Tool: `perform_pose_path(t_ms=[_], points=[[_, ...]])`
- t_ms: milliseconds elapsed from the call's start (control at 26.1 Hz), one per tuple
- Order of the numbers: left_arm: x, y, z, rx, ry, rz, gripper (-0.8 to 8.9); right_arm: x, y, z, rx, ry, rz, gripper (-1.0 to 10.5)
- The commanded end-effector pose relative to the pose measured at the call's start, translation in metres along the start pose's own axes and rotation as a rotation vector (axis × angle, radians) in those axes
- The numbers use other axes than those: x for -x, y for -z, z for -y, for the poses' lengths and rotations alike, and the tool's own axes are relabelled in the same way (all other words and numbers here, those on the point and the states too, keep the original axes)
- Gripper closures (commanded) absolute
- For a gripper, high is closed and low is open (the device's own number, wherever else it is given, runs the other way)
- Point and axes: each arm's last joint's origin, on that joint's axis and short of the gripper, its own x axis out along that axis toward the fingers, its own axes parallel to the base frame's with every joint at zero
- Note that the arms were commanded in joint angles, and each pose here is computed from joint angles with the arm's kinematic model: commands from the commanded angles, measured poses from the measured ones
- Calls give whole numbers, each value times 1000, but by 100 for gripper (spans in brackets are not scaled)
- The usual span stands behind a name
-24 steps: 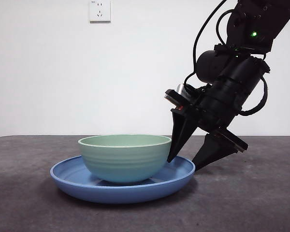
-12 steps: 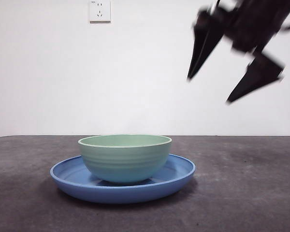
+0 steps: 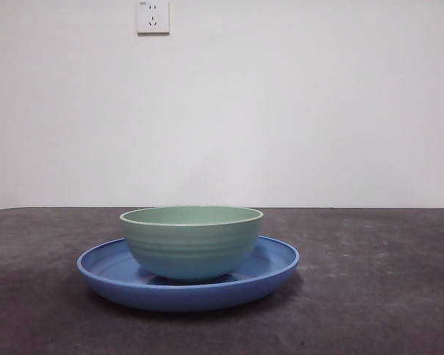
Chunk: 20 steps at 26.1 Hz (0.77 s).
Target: Place the green bowl on the blue plate
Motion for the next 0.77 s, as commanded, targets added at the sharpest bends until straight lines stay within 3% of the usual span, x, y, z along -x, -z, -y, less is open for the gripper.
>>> perform_pose_path(t_ms=[38,153,307,767], points=[[0,-3,1,-11,8,11,188,24,10,-11,80,-50,72,388],[0,-3,1,-11,8,11,188,45,28,-18,116,-91,83,389],[0,-3,1,-11,8,10,188,64,49,-19,104,-104,96,389],[0,-3,1,-11,8,11,218,56,71,-13,55,-112,107,390]])
